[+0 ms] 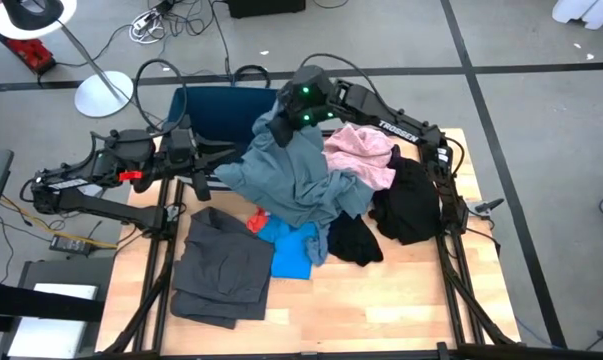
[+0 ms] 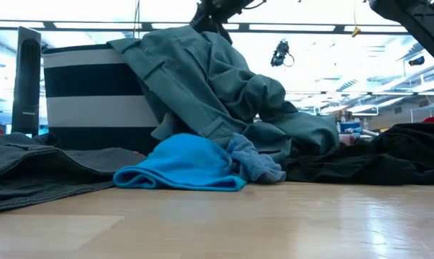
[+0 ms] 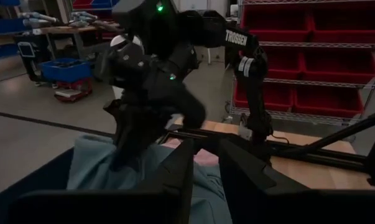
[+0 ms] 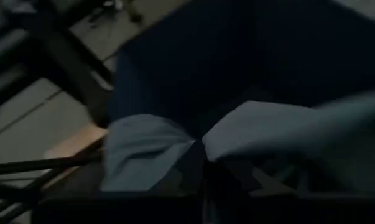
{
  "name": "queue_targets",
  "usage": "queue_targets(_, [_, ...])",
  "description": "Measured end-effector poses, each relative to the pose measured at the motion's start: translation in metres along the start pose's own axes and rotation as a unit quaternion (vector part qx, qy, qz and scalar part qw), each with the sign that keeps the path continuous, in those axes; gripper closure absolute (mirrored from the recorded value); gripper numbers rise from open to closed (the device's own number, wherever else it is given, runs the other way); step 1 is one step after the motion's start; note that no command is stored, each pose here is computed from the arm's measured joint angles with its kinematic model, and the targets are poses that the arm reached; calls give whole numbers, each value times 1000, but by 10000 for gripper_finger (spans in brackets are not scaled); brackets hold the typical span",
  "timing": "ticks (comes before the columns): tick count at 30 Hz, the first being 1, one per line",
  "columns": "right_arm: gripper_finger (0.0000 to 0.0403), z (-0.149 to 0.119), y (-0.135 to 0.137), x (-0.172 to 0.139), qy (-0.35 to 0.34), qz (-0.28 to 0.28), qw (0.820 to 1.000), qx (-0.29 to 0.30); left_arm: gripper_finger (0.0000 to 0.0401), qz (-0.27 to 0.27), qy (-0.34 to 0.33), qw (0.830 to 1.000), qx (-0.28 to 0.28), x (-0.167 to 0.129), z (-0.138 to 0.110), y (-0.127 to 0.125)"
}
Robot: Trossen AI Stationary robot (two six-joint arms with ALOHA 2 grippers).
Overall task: Sort clothes
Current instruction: Put the blue pants into the blue laundry bin
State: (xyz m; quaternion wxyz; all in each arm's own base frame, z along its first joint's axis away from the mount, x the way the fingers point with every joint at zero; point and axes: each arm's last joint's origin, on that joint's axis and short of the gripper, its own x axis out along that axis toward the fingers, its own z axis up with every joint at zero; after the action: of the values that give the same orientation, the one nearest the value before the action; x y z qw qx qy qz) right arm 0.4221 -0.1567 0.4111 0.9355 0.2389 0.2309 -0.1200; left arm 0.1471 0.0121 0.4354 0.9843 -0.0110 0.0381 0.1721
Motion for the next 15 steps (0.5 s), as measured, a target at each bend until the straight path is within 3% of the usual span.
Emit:
queue_targets(10, [200, 4, 1, -7, -7, 18, 1000, 6, 321, 0, 2, 1000, -12, 0, 0, 0])
queue_targets(15, [149, 16, 0, -37, -37, 16, 999, 3, 321, 0, 2, 1000, -12, 0, -1, 0])
